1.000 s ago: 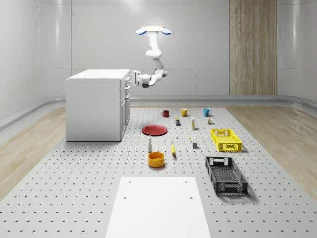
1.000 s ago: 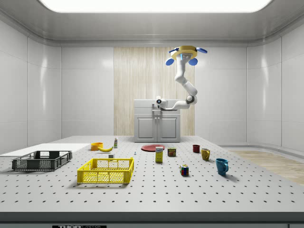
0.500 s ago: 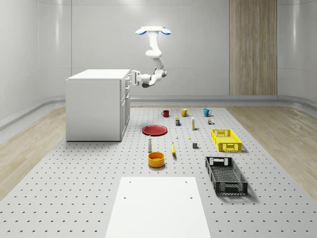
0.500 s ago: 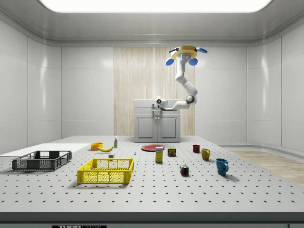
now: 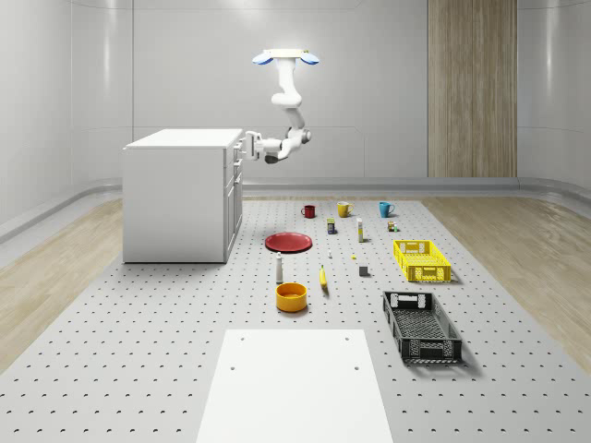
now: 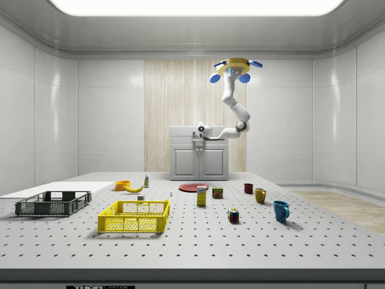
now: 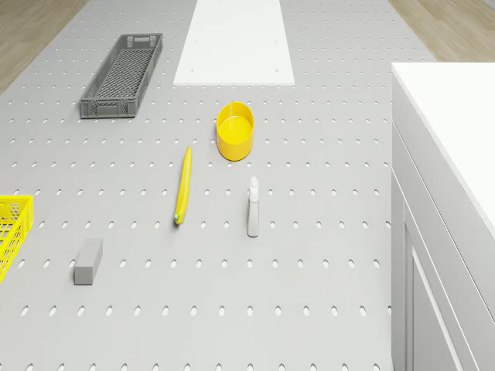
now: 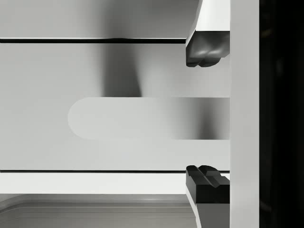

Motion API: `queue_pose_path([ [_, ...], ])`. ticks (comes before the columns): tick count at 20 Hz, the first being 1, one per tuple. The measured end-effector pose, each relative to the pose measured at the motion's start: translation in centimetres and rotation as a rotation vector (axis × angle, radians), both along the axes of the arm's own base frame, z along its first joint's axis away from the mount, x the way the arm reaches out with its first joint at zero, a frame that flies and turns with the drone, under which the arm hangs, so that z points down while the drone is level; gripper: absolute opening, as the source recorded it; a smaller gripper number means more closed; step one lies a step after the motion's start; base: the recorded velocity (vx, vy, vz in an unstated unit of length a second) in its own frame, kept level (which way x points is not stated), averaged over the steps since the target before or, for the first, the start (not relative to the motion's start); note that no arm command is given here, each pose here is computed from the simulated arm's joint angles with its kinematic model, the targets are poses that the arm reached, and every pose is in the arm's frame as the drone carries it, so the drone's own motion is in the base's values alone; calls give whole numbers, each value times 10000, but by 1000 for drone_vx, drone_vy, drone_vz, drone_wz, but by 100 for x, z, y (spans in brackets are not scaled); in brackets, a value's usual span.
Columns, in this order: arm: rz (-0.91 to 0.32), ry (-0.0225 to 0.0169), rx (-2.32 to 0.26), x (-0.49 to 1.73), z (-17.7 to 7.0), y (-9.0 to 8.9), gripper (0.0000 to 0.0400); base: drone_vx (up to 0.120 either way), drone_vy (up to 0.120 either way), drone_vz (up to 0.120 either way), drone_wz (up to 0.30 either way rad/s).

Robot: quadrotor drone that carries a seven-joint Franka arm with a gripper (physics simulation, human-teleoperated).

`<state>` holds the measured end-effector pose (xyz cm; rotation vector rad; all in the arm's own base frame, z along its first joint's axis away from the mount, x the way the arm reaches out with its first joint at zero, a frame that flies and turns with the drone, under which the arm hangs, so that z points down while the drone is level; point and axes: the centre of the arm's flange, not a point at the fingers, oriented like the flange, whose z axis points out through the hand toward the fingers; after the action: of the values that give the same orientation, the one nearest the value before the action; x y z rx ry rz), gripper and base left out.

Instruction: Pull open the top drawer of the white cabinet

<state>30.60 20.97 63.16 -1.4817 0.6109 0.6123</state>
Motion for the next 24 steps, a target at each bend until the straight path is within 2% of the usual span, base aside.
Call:
queue_pose_path([
  [14,-1,0,0,0,-11,0,305,0,0,0,0],
  [15,-1,0,-1,0,-11,0,289,0,0,0,0],
  [17,-1,0,0,0,-11,0,217,0,0,0,0],
  [19,-1,0,0,0,-11,0,173,0,0,0,0],
  [24,-1,6,0,0,-11,0,124,0,0,0,0],
])
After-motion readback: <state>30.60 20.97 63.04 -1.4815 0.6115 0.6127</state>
